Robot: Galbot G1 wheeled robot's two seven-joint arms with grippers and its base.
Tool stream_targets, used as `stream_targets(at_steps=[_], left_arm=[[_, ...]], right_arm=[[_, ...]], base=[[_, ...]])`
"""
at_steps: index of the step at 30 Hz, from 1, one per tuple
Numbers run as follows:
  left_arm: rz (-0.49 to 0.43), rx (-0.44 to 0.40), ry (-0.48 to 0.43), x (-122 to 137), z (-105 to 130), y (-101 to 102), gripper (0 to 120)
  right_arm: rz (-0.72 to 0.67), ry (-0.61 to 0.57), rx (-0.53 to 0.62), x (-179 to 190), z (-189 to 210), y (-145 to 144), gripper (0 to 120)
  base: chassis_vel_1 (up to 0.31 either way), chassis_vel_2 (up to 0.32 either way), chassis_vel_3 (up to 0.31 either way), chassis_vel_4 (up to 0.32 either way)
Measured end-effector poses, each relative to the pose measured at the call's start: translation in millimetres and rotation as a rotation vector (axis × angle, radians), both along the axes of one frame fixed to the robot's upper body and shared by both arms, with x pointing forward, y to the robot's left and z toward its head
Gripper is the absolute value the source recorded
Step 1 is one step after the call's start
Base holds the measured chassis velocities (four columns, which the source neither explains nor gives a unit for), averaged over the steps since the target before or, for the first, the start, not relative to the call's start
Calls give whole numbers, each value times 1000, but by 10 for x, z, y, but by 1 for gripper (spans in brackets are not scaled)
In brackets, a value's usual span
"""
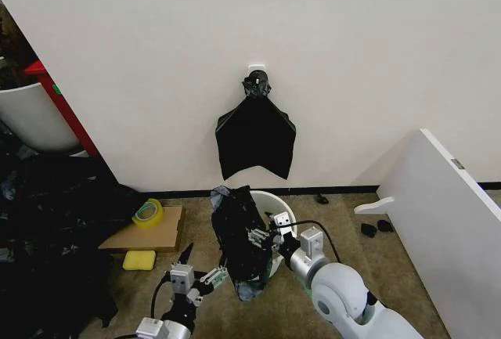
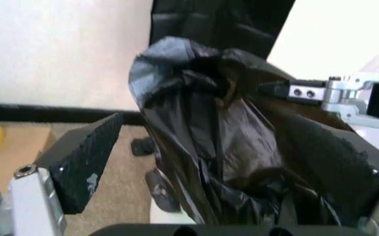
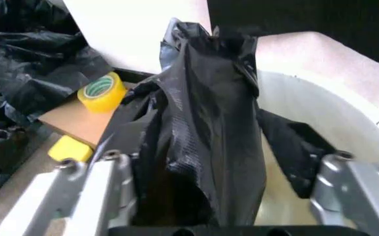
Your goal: Place the garbage bag over the trash bin.
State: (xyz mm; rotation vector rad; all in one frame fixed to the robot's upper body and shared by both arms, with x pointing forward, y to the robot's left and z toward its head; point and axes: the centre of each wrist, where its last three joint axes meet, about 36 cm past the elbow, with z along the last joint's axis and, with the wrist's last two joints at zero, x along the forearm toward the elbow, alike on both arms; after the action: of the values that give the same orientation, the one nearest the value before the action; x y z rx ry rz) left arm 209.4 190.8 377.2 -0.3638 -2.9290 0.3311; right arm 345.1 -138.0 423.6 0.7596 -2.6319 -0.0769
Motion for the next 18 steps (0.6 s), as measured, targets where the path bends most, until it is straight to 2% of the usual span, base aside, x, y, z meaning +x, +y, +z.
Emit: stream_targets(at_steps=[1,5,7,9,11,13,18], left_arm=[[0,0,0,0,0,0,99],[11,-30,39,99,41,-2,99],[17,-34,48,140,63,-8,99],[16,-9,79,263,64,-2,98],[16,-1,90,295,52,6,98],[20,23,128,395,6,36,98],[2,43,169,540,-32,61,98]], right_arm=[[0,0,0,0,0,0,52],[-13,-7,0,18,-1,2,34],[-17,-14,-7,24,-8,0,31],[-28,-17,-19,29,-41,-6,19],[-31,-18,-21,29,-48,-7,16],[-50,-25,-22,30,-58,-13,6],[-88,-38,-22,30,-51,-72,0]], base=[[0,0,0,0],[0,0,0,0],[0,0,0,0],[0,0,0,0],[0,0,0,0],[0,0,0,0],[0,0,0,0]])
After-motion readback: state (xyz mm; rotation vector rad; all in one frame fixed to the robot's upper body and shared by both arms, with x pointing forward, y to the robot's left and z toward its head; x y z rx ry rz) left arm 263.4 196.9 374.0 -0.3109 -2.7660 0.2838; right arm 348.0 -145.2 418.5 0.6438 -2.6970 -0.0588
